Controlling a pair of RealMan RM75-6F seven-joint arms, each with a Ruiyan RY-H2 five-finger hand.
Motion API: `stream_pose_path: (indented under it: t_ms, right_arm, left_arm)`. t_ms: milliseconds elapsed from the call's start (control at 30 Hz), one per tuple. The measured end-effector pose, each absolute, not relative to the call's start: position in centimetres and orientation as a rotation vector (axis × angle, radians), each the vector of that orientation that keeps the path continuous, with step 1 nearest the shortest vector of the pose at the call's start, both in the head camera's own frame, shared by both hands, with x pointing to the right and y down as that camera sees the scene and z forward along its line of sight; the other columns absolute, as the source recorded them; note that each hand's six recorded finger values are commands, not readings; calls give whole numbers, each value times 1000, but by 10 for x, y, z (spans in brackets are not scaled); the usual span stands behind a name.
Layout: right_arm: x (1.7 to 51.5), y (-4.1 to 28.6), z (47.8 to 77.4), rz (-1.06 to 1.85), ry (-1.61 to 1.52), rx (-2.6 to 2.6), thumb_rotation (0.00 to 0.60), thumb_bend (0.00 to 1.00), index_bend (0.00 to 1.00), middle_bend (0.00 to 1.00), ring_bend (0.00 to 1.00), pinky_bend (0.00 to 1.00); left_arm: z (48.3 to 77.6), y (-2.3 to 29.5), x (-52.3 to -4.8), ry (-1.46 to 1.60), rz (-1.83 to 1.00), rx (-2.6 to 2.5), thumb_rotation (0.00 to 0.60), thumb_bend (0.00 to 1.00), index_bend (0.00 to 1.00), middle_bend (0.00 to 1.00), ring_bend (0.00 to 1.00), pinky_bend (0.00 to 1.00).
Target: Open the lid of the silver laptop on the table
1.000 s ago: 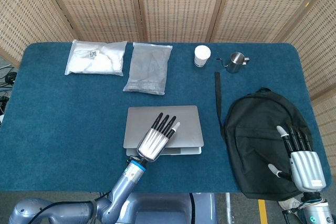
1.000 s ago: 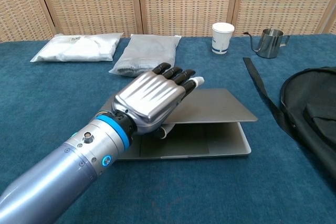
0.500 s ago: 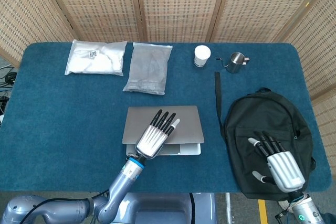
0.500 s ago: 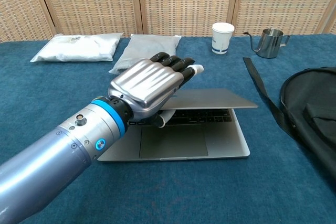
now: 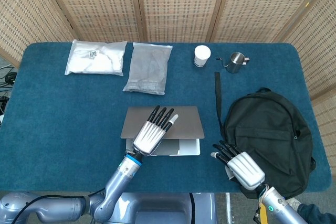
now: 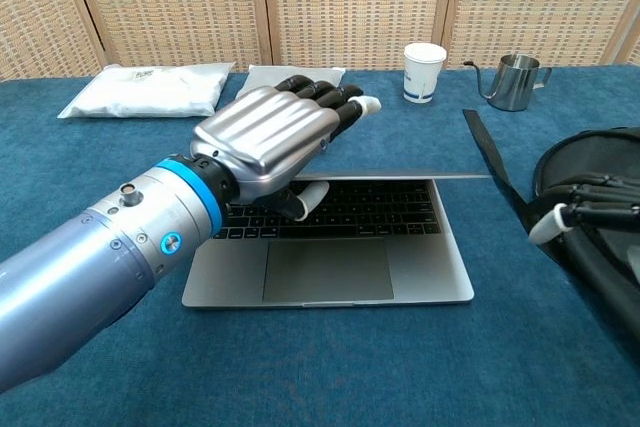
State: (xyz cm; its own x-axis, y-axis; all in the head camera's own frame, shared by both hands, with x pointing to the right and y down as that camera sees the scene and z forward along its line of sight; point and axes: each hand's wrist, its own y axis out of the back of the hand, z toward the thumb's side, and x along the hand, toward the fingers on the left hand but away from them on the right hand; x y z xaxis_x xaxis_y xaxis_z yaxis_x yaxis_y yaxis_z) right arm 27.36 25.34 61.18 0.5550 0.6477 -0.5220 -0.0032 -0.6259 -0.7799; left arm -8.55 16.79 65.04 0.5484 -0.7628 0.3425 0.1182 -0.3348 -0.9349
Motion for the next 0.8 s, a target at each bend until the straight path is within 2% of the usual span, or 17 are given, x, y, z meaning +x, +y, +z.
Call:
stream_pose_path:
  t_ms: [167, 433, 800]
  right_arm:
    - [245, 254, 619, 1099, -432, -2047, 600, 998, 214, 134, 42, 186]
    - [210, 258, 641, 1152, -384, -2082, 600, 1000, 214, 133, 42, 186]
    - [193, 257, 670, 1310, -354, -2054, 600, 1000, 214, 127, 47, 186]
  left_arm:
    - [647, 165, -88, 559, -999, -1675, 600, 521, 0, 0, 0, 0]
    - [645, 163, -94, 580, -1009, -1694, 600, 521, 0, 0, 0, 0]
    - [642, 158, -100, 600, -1015, -1700, 600, 521, 0, 0, 0, 0]
